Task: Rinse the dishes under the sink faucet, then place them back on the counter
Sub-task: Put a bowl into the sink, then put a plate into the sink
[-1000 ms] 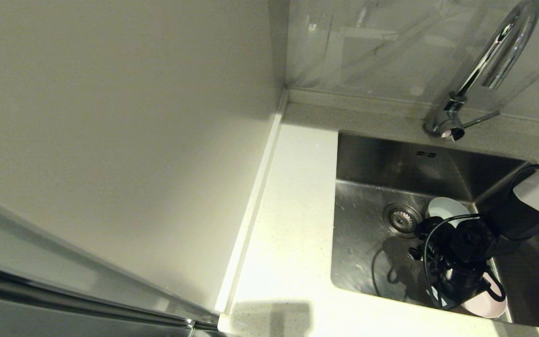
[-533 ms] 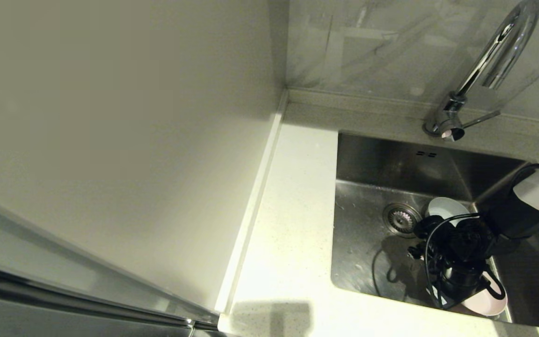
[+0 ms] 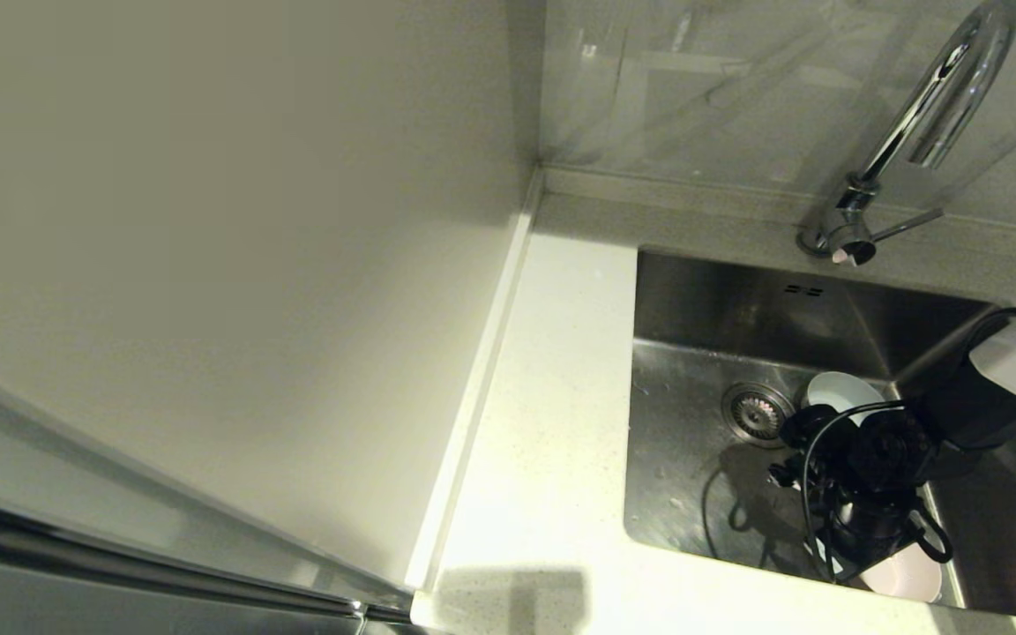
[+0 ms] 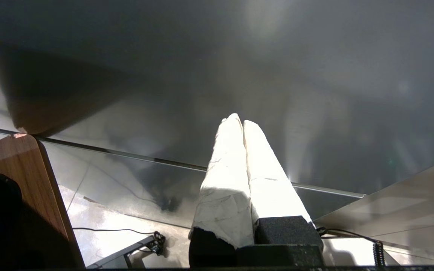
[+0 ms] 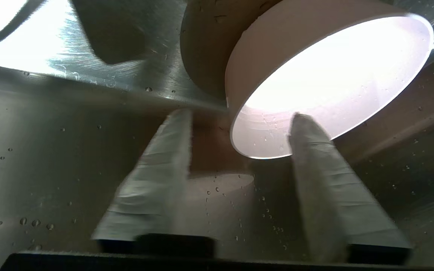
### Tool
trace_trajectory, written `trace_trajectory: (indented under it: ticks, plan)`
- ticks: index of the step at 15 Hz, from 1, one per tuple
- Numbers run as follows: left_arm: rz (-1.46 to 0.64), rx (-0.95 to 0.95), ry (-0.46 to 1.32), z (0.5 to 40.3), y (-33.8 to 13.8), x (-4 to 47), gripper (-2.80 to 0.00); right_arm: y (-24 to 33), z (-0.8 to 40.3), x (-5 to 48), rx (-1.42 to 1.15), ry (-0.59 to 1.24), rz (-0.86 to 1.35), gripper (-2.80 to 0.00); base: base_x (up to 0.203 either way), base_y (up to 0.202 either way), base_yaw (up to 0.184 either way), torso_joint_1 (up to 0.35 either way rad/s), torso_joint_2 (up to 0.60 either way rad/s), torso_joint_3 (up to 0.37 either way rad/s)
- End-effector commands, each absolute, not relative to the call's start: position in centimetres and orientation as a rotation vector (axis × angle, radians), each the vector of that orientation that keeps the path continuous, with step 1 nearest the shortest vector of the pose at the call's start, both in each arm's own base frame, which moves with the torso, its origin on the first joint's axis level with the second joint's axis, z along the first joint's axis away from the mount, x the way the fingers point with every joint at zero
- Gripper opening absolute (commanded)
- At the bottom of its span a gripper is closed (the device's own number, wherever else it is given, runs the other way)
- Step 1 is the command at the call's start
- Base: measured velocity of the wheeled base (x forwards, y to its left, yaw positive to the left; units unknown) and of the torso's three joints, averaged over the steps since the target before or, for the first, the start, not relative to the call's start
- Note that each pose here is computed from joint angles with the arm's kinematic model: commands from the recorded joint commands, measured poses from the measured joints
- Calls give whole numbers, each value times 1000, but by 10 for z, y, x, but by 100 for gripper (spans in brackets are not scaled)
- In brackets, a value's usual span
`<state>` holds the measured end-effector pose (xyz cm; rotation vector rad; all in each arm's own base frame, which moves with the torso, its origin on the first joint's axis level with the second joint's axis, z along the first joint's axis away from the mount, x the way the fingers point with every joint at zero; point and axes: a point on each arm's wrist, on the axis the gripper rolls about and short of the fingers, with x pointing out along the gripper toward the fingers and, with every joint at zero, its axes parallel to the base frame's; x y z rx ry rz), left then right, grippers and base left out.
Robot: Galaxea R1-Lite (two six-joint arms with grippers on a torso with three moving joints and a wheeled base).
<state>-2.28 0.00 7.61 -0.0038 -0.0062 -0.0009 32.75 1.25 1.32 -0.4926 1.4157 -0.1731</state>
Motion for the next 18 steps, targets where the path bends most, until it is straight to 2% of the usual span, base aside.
trace_trajectory:
  ticks: [1, 3, 6, 10, 15, 16, 18]
  plan:
    - [0, -5, -3, 75, 0, -23, -280, 13, 16, 327, -494, 1410, -175, 0, 0, 0, 0, 0, 0, 0]
    - [-2, -5, -3, 75, 0, -23, -280, 14, 26, 326, -491, 1380, -176, 0, 0, 0, 0, 0, 0, 0]
    - [0, -5, -3, 75, 0, -23, -280, 21, 62, 319, -485, 1269, -176, 0, 0, 0, 0, 0, 0, 0]
    - [-1, -5, -4, 75, 0, -23, -280, 23, 152, 282, -477, 995, -227, 0, 0, 0, 0, 0, 0, 0]
    - [-1, -5, -4, 75, 0, -23, -280, 9, 263, 185, -434, 655, -311, 0, 0, 0, 0, 0, 0, 0]
    - [-1, -5, -4, 75, 0, -23, -280, 5, 283, 165, -446, 663, -321, 0, 0, 0, 0, 0, 0, 0]
    - [-2, -5, -5, 75, 0, -23, -280, -5, 301, 117, -501, 855, -357, 0, 0, 0, 0, 0, 0, 0]
